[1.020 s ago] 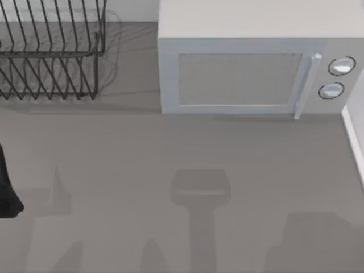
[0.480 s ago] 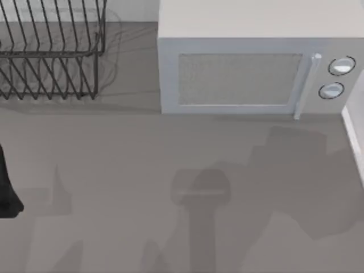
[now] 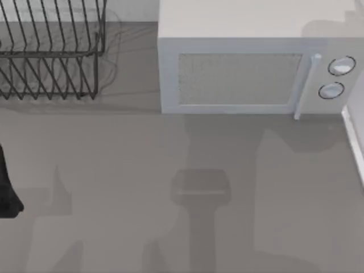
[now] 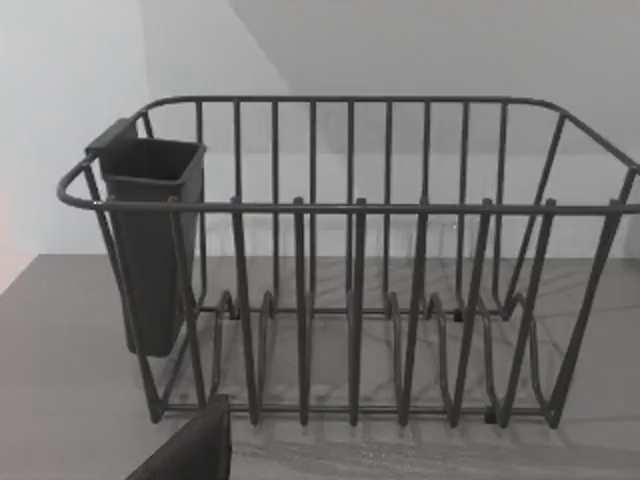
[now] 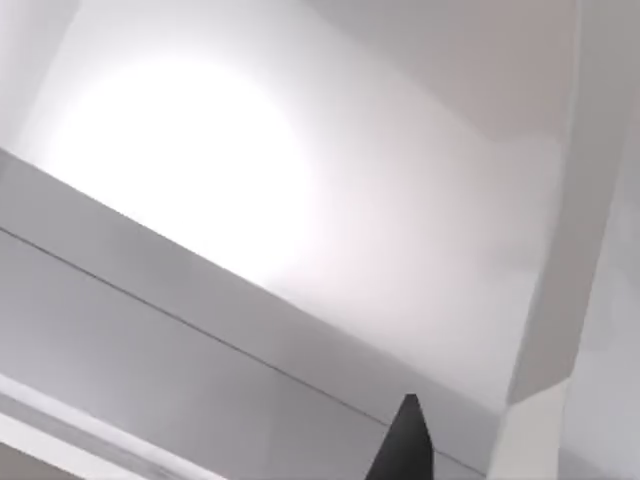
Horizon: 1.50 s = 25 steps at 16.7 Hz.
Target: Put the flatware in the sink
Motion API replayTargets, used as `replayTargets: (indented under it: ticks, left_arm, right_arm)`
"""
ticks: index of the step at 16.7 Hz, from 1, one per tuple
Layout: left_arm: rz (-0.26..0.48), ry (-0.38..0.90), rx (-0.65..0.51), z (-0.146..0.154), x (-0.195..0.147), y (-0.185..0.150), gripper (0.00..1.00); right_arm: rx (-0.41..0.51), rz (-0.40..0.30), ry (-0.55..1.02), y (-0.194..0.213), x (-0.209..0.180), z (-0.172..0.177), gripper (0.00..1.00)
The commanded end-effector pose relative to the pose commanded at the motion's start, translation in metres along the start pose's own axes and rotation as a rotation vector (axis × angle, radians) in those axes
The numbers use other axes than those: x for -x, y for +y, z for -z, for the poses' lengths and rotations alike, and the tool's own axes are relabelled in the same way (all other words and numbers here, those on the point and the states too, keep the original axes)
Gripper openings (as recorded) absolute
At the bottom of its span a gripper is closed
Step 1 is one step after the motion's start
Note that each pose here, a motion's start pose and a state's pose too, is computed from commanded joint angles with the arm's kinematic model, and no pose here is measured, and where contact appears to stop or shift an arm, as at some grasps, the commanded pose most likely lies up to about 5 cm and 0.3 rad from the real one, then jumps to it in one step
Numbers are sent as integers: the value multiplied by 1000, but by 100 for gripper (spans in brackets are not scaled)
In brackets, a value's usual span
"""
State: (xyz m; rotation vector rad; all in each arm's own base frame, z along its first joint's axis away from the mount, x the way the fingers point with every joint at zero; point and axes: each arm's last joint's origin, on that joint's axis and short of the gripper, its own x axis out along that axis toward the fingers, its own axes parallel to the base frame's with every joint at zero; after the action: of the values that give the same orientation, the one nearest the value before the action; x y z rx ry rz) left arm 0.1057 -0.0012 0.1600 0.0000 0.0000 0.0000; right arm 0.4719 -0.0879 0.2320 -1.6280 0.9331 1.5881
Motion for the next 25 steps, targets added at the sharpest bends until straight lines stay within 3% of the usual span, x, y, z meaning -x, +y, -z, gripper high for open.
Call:
replayTargets:
  ticks: [7,14,25]
  left_arm:
    - [0,0,0,0,0,0,100]
    - [0,0,0,0,0,0,100]
    - [0,0,0,0,0,0,100]
  right_arm:
    - [-44,12,11,-34,-30,-3,0]
    - [-48,8,8,-34,-34,-1,0]
    - [-45,12,11,-35,-74,-4,0]
